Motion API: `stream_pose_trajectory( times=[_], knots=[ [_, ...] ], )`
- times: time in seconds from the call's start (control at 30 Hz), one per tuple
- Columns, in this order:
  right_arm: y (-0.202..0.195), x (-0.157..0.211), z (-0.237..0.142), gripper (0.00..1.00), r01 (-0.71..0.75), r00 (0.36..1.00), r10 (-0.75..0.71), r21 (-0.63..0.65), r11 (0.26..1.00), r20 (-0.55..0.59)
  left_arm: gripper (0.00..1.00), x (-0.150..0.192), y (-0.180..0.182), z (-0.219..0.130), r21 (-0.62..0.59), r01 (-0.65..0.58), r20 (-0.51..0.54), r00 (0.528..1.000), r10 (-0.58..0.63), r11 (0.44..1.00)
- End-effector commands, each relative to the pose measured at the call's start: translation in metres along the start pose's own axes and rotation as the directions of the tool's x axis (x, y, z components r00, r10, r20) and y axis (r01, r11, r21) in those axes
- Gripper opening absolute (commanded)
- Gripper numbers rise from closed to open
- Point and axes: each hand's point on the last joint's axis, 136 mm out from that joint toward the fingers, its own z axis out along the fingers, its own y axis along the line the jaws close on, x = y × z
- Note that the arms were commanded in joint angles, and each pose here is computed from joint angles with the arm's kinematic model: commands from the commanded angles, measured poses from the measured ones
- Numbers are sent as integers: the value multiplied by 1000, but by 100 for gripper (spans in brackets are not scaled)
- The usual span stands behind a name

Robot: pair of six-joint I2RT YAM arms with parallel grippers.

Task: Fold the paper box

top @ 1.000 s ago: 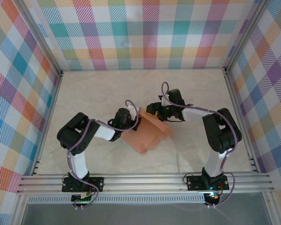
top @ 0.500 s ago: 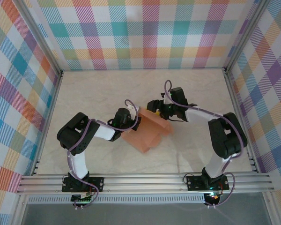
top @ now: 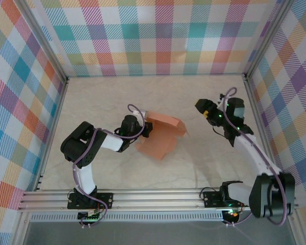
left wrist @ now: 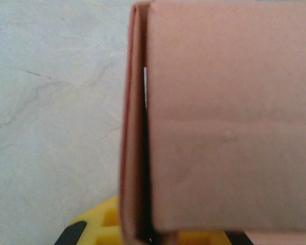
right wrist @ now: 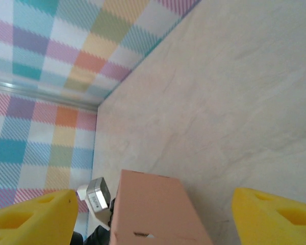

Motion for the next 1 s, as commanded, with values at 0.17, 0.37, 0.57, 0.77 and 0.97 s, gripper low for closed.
stream_pose_trajectory(
  times=[0.17,0.37,0.57,0.77,0.97],
  knots=[
    [-21,22,-25,75,-40,998,42,-52,998,46,0,-52,-12,-4,147,282,122,946,-301,948],
    [0,45,-16,71,-2,998,-11,-188,982,-69,0,-71,-21,-2,253,384,133,895,-425,888],
    [34,57,6,62,-3,990,-37,-285,958,-136,0,-73,-24,-2,279,385,134,891,-433,880],
    [62,67,29,53,-27,981,-45,-361,932,-190,0,-69,-24,-3,275,375,133,897,-422,885],
    [79,68,45,46,-37,978,-50,-404,914,-204,0,-69,-27,-5,285,361,132,903,-410,888]
  ],
)
